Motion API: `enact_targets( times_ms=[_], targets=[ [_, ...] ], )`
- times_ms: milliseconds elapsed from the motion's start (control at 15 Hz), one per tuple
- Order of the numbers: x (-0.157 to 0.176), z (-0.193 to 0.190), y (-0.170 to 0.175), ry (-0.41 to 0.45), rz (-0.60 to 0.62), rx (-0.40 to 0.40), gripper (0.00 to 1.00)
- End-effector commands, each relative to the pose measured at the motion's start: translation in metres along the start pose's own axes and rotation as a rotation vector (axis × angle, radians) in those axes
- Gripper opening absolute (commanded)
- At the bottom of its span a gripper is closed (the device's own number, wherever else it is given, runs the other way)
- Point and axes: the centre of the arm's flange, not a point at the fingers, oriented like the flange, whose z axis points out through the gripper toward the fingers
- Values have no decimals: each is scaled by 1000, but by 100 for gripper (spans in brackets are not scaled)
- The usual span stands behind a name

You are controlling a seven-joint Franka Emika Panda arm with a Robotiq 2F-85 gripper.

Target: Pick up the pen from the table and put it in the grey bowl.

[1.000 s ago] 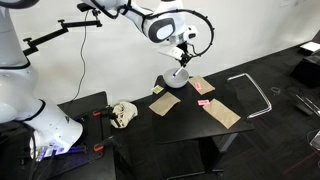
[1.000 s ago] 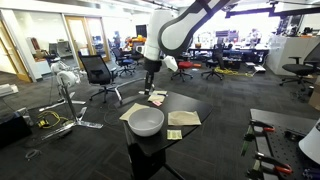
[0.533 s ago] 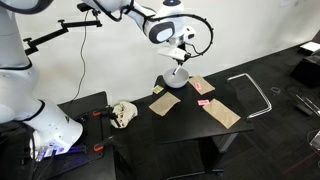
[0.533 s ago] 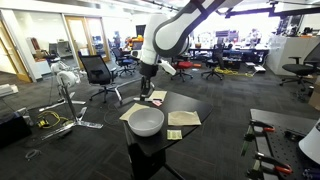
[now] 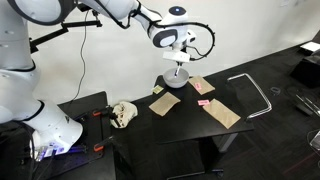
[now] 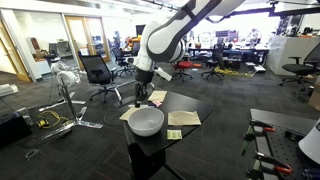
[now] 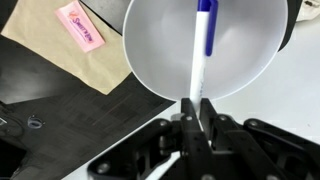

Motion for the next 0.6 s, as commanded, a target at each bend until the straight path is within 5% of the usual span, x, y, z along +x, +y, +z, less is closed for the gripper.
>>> enact_targets(
  times_ms=[0,400,467,533],
  targets=[
    [6,9,11,53,-41,43,3],
    [6,28,12,68,-66,76,4],
    [5,30,12,66,-67,77,37],
    [5,32,11,64,-67,78,39]
  ],
)
